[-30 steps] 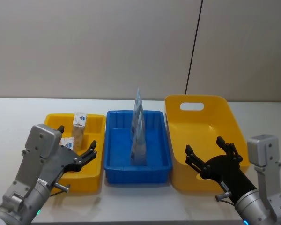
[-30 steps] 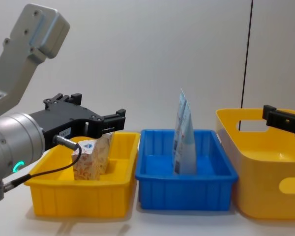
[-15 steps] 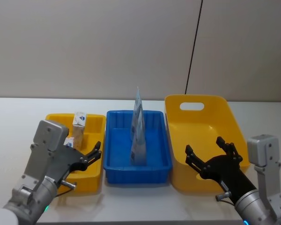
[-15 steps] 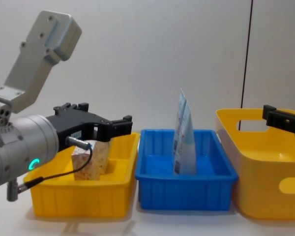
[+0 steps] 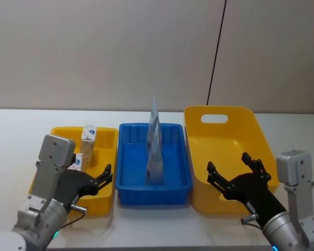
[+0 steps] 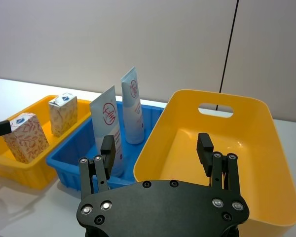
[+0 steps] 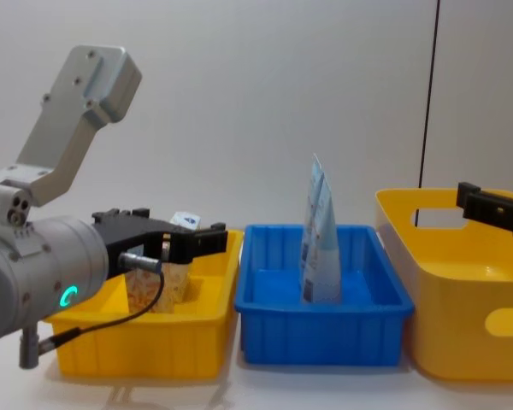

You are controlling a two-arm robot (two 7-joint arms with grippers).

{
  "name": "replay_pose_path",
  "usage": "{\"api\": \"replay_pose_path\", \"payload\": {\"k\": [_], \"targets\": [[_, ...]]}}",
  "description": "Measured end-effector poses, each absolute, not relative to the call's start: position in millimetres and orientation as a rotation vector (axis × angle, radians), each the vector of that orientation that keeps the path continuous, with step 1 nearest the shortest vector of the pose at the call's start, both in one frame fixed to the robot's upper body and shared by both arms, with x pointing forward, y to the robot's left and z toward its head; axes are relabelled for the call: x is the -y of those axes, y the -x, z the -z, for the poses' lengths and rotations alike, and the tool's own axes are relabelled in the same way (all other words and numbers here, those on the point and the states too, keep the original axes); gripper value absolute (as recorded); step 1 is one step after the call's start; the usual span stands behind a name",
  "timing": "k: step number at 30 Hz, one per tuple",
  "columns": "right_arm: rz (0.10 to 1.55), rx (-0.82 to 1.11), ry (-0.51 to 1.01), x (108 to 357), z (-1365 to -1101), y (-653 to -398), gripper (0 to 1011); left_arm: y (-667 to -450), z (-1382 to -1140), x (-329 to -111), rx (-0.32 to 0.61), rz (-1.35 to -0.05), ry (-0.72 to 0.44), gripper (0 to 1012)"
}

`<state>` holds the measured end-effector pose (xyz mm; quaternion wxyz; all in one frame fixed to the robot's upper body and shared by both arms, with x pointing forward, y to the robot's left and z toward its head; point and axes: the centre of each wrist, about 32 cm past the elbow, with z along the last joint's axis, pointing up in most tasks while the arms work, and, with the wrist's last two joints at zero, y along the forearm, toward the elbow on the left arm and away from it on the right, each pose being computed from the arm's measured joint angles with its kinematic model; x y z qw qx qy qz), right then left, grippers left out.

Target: Bimanual collaborative sorting of washing and personal care products

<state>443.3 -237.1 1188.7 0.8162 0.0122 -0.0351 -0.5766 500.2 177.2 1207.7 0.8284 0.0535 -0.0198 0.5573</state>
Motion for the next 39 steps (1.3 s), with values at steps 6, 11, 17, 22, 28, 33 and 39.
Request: {"api": "replay_pose_path", "payload": {"k": [6, 11, 17, 22, 28, 33, 39], "targets": [[1.23, 0.075, -0.026, 237.1, -1188.7, -443.3, 1000, -496.6, -1205.0, -178.5, 0.003, -1.201, -0.121, 1001], [1.229, 0.075, -0.026, 237.1, -1188.7, -443.3, 1000, -495.7, -1203.4, -179.7, -0.015, -1.207, -0.124, 1001], [1.229, 0.075, -0.026, 237.1, -1188.7, -443.3, 1000, -498.0, -1199.7, -182.6, -0.037, -1.209, -0.129, 1001], [1.23, 0.075, -0.026, 237.1, -1188.7, -443.3, 1000, -502.3, -1196.7, -185.6, -0.052, -1.206, -0.132, 1001], [1.229, 0.075, -0.026, 237.1, -1188.7, -443.3, 1000, -507.7, -1193.7, -190.0, -0.065, -1.209, -0.132, 1001], [1.229, 0.075, -0.026, 237.1, -1188.7, -443.3, 1000, -512.7, -1191.8, -195.2, -0.074, -1.216, -0.129, 1001], [1.229, 0.075, -0.026, 237.1, -1188.7, -443.3, 1000, -516.8, -1190.7, -200.8, -0.079, -1.225, -0.125, 1001]]}}
